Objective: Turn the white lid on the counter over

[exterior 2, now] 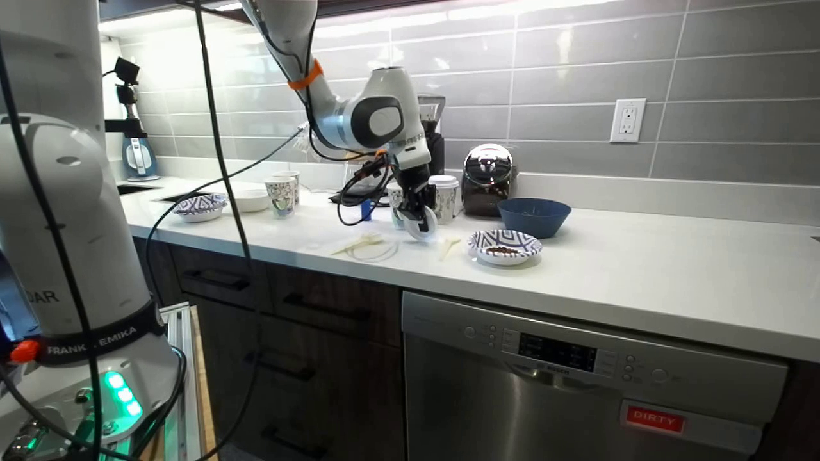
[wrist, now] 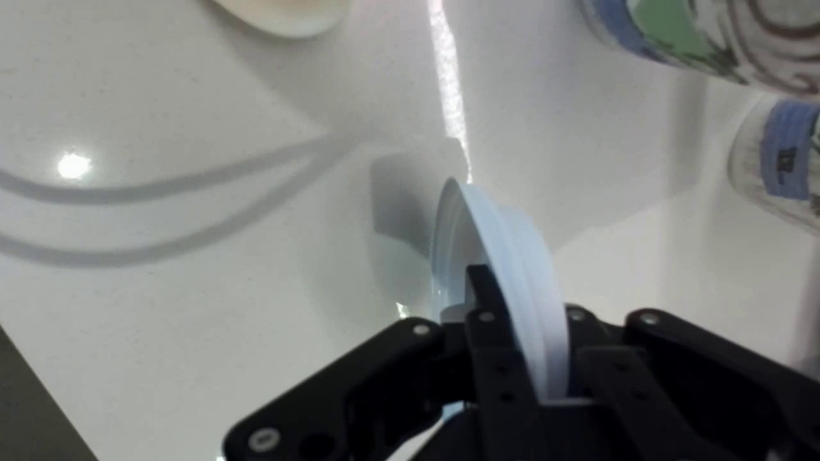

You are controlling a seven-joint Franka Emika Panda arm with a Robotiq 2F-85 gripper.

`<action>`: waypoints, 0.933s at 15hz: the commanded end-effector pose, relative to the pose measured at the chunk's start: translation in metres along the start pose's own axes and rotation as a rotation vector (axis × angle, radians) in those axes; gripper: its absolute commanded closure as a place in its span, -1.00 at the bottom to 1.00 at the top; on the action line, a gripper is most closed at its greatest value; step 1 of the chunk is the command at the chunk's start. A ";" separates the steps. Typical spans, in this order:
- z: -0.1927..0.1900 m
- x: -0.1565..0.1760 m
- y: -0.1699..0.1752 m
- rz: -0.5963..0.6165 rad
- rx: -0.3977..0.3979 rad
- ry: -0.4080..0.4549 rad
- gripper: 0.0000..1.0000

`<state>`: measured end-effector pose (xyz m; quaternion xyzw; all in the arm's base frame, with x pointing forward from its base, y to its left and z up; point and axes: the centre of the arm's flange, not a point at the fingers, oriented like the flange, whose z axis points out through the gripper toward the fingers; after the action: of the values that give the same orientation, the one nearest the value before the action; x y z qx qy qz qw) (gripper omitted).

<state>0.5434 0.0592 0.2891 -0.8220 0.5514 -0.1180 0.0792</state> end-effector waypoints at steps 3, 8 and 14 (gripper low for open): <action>-0.008 -0.005 0.028 -0.037 0.255 -0.065 0.97; -0.004 -0.022 0.012 -0.067 0.419 -0.096 0.97; 0.008 0.006 0.009 -0.043 0.428 0.015 0.97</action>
<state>0.5392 0.0781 0.2975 -0.8023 0.4952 -0.2234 0.2474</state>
